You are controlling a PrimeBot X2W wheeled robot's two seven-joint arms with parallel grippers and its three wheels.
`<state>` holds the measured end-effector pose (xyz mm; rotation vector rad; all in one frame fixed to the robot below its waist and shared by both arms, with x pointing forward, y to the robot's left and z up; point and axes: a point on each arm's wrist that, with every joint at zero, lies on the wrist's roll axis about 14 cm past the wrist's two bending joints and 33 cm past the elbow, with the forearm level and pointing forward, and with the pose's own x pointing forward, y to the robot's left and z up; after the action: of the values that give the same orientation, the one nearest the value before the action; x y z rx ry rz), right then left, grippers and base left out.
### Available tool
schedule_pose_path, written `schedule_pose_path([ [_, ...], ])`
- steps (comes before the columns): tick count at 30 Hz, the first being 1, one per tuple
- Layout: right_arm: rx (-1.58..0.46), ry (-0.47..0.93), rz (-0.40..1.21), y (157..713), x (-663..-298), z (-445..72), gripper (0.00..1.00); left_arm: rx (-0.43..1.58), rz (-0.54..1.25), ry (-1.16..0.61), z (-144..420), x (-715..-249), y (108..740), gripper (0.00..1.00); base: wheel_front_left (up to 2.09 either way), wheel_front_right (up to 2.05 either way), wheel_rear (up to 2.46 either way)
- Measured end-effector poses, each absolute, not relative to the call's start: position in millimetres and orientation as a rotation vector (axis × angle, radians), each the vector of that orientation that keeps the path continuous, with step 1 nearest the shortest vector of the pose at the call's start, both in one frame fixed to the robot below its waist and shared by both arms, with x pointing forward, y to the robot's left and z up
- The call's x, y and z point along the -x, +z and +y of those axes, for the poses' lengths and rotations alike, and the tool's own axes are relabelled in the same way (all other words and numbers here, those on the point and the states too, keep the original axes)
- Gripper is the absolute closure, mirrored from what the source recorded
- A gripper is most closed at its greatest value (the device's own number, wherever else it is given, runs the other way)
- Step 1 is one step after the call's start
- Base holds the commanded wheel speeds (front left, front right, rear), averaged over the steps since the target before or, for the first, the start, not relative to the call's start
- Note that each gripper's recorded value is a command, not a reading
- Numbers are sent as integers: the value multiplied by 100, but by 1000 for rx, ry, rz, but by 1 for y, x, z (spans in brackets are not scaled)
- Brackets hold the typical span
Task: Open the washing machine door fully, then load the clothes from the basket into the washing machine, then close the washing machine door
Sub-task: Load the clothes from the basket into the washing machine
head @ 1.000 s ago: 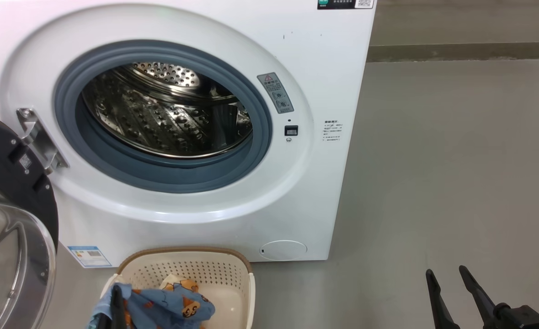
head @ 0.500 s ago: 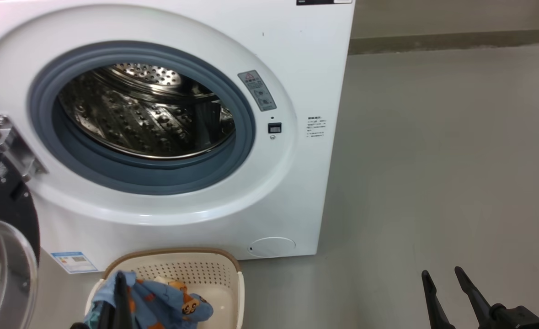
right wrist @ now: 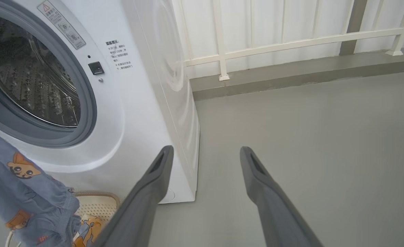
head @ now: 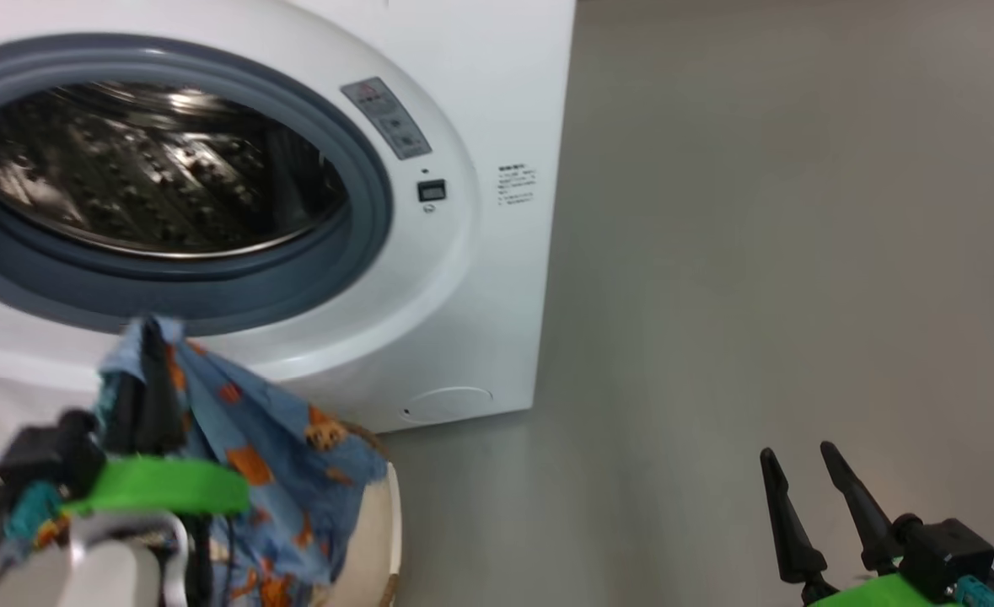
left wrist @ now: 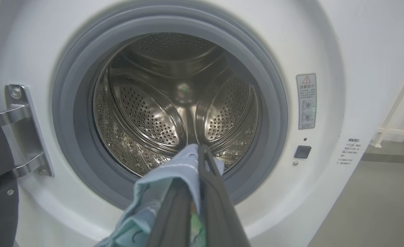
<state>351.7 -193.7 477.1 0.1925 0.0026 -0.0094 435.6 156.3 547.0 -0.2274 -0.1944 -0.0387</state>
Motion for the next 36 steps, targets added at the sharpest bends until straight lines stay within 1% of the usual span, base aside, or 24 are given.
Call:
schedule_pose_path([
  [10, -184, -69, 43, 462, -371, -212, 0, 153, -139, -20, 170, -537, 530, 100, 0, 0, 0],
  [16, -186, -93, 91, 444, -379, -219, 0, 144, -92, -2, 176, -587, 510, 100, 0, 0, 0],
  [27, -169, -96, 161, 417, -399, -221, 0, 106, -24, -35, 163, -652, 467, 100, 0, 0, 0],
  [32, -164, -98, 198, 406, -396, -220, 0, 62, -9, -74, 151, -671, 455, 100, 0, 0, 0],
  [36, -157, -100, 221, 399, -394, -221, 0, 58, -38, -89, 144, -691, 462, 100, 0, 0, 0],
])
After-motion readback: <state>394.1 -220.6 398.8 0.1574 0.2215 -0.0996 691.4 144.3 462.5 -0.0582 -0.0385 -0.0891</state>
